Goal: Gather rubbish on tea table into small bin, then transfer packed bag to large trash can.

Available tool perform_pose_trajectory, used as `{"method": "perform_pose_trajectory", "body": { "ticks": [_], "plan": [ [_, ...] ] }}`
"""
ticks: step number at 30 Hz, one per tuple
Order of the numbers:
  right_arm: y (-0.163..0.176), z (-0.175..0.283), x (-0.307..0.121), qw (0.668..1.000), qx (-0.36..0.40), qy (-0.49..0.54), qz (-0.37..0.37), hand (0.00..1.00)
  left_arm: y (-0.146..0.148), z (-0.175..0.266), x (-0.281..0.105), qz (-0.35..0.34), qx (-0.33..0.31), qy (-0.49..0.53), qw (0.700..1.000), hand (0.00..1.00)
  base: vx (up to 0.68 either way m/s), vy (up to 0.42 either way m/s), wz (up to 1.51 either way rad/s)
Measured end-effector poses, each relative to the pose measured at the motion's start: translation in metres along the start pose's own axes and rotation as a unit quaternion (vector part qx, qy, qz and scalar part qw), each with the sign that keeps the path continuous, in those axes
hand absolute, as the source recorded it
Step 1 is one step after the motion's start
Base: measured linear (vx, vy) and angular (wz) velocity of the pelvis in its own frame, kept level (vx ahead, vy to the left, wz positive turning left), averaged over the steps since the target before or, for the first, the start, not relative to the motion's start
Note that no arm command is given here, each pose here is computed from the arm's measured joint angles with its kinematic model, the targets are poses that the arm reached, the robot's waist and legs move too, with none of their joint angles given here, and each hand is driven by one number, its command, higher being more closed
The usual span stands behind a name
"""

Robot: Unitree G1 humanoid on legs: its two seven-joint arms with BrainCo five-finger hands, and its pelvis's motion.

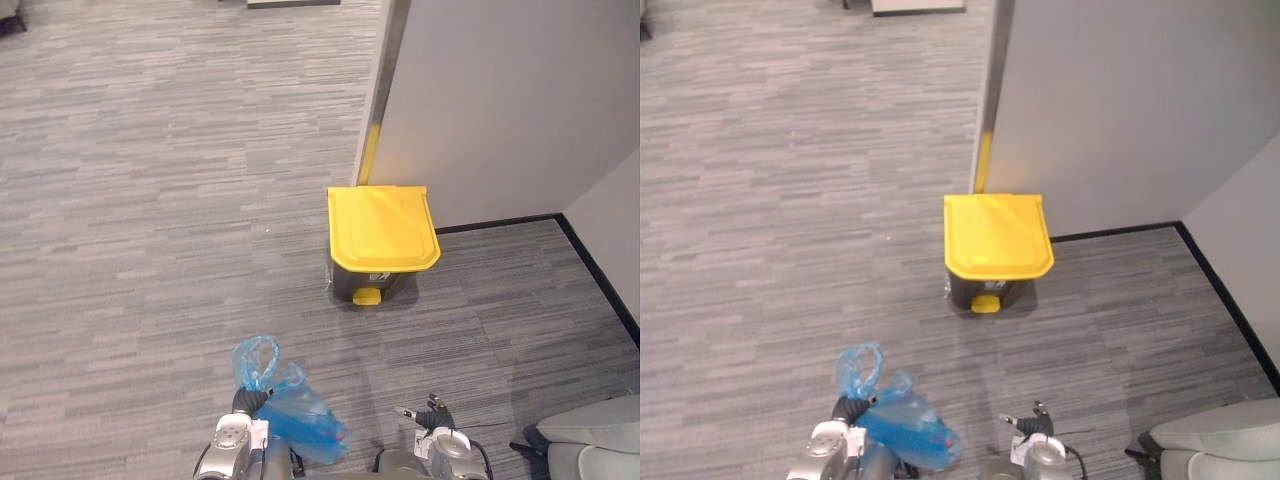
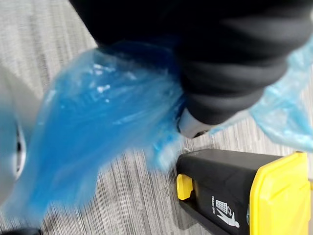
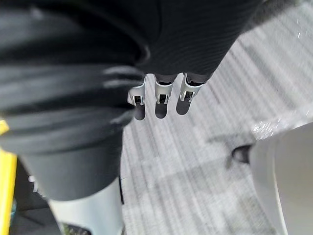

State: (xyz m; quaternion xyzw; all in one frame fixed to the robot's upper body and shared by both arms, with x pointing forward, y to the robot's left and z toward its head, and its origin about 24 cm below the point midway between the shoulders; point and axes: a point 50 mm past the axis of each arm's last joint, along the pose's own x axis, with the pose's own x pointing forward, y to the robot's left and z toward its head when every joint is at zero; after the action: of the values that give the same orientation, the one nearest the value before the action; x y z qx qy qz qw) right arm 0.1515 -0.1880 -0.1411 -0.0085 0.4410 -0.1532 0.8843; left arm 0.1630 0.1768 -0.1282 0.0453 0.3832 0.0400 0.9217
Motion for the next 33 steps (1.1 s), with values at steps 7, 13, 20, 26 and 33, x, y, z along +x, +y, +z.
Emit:
{"method": "perform_pose_trajectory", "body": {
  "ticks": [7,13,20,26,33],
  "plan": [
    [-0.003,0.005,0.002,0.999,-0.034,-0.009,0.006,0.00,0.014,-0.001,0.000,0.017,0.017,0.005,1.000,1.00,0.23,-0.070,-0.04],
    [-0.025,-0.003,0.003,0.999,-0.029,0.007,-0.024,0.00,0.002,0.006,0.005,0.002,0.010,0.003,1.000,1.00,0.34,-0.132,0.18],
    [-0.016,-0.002,0.000,1.000,-0.003,-0.005,-0.021,0.00,-0.015,0.004,0.002,-0.012,-0.026,0.003,1.000,1.00,0.21,0.059,0.05],
    [-0.015,-0.020,-0.003,0.999,0.002,0.031,-0.024,0.00,-0.010,-0.005,0.000,-0.020,0.008,0.016,1.000,1.00,0.12,0.200,-0.14],
    [-0.010,-0.012,-0.001,1.000,-0.004,0.021,-0.015,0.00,0.000,-0.005,0.001,-0.013,0.027,0.016,0.999,1.00,0.06,0.074,-0.28]
  ]
}}
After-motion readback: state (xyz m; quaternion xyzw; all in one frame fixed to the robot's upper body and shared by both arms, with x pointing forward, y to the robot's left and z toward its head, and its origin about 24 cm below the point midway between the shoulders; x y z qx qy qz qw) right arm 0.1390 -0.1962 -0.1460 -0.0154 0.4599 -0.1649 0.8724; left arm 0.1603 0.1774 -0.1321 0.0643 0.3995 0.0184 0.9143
